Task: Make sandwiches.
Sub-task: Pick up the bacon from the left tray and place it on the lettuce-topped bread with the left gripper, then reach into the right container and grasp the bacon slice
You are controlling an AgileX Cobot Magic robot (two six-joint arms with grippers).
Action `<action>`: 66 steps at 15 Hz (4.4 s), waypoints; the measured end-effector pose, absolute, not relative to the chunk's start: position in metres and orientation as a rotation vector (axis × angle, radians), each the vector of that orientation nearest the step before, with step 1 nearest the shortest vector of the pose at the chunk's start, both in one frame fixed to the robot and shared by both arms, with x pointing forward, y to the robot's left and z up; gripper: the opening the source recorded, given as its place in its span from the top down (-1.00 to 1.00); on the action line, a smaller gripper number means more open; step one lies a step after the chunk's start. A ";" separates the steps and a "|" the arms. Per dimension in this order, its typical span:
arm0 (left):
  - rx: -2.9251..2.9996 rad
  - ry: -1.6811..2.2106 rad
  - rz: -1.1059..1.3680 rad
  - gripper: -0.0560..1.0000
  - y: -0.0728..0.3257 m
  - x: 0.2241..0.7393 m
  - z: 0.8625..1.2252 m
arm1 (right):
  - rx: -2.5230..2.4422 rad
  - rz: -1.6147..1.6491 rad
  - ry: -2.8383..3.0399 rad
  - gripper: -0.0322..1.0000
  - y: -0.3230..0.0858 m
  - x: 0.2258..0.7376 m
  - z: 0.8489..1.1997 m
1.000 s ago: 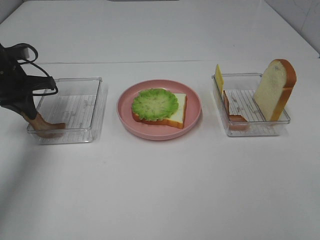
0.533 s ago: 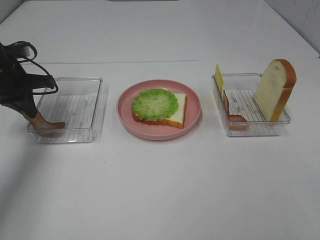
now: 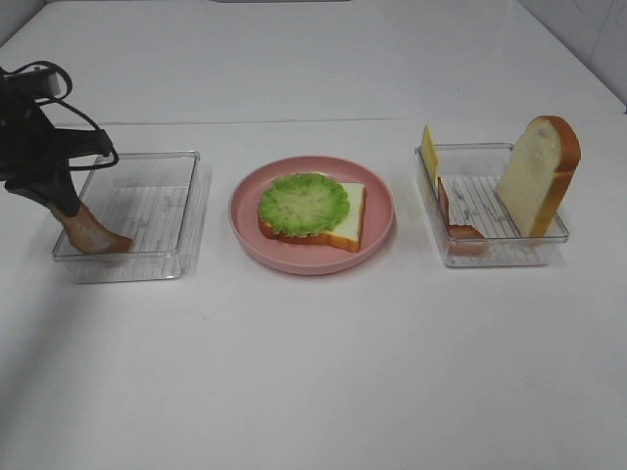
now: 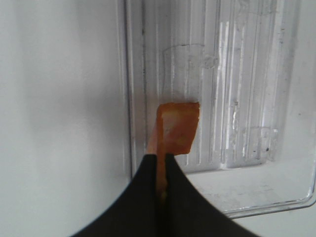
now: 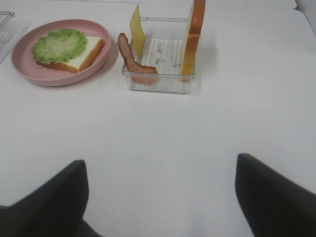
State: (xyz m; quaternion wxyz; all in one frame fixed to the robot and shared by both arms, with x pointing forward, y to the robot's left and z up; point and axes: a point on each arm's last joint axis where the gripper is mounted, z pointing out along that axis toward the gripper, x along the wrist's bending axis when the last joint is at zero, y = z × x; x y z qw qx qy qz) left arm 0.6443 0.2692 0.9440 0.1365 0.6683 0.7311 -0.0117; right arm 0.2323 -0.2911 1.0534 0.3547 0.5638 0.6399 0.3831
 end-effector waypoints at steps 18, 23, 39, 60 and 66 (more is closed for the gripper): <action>1.574 1.444 -0.588 0.89 0.096 0.680 0.951 | 1.457 0.990 1.654 -0.57 -0.291 0.232 1.053; 1.613 1.462 -0.658 0.89 0.075 0.674 0.909 | 1.457 0.990 1.654 -0.57 -0.291 0.232 1.053; 1.768 1.443 -0.371 0.02 0.098 0.688 0.898 | 1.457 0.990 1.654 -0.57 -0.291 0.232 1.053; 1.989 1.711 0.445 -0.57 0.215 0.519 1.184 | 1.457 0.990 1.654 -0.57 -0.291 0.232 1.053; 2.006 1.793 0.453 -0.57 0.258 0.396 1.139 | 1.457 0.990 1.654 -0.57 -0.291 0.232 1.053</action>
